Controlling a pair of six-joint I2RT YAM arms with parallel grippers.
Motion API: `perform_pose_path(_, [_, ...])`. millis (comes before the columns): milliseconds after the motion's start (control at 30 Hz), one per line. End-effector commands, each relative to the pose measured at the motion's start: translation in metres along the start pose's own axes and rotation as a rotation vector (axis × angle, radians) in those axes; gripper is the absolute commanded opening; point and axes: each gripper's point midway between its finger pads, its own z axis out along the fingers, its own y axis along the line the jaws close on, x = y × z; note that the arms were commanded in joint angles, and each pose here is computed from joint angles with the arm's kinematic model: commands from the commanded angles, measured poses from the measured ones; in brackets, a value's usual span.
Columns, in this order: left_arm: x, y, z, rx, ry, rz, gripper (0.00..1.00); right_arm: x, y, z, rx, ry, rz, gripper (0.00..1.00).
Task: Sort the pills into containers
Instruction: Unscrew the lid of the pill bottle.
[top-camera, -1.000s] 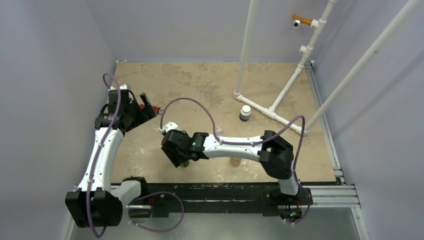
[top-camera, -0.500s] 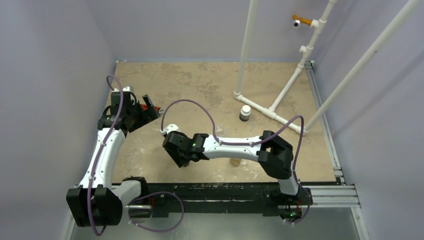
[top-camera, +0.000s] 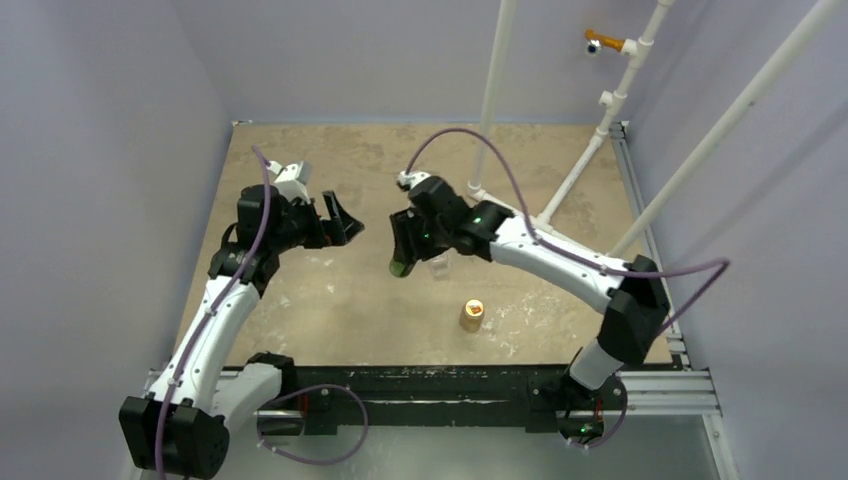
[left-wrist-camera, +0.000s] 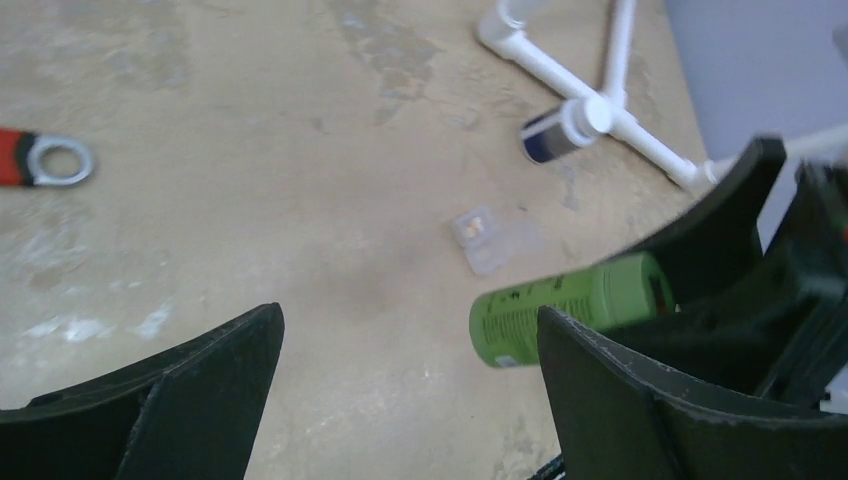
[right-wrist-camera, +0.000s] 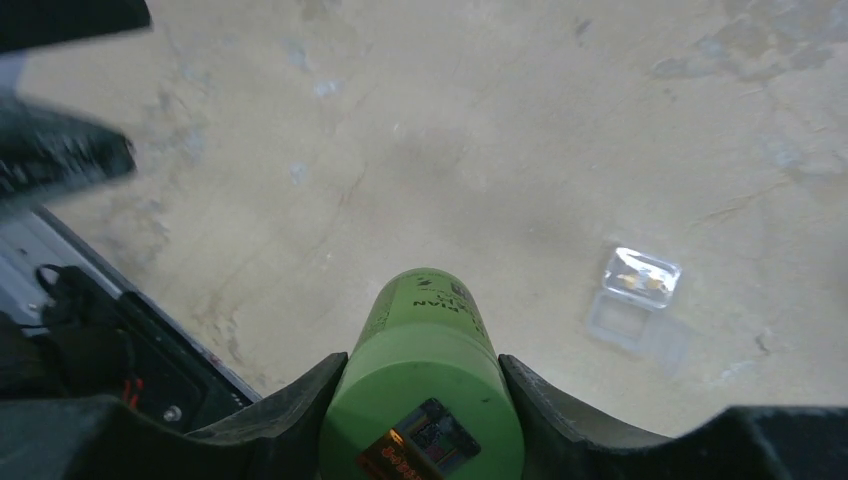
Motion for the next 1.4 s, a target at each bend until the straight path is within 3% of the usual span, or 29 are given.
perform_pose_path(0, [-0.006,-0.06,-0.005,0.271,-0.104,0.183,0.97,-0.021,-0.001,-0.05,-0.177,-0.058,0.045,0.02])
perform_pose_path(233, [0.038,-0.109,-0.018,0.469,-0.131,0.369,1.0,-0.034,-0.001,-0.094,-0.326,-0.09,0.09,0.02])
perform_pose_path(567, [0.053,-0.14,-0.034,0.672,-0.194,0.42,1.0,-0.052,0.037,-0.141,-0.572,-0.106,0.068,0.03])
perform_pose_path(833, [0.063,-0.176,-0.061,0.831,-0.133,0.491,1.0,-0.051,0.048,-0.165,-0.644,-0.123,0.103,0.04])
perform_pose_path(1167, [0.066,-0.201,-0.079,0.914,-0.085,0.533,0.91,-0.05,0.049,-0.169,-0.635,-0.119,0.081,0.05])
perform_pose_path(1367, [0.069,-0.207,-0.074,0.935,-0.041,0.539,0.79,-0.056,0.048,-0.17,-0.615,-0.128,0.067,0.06])
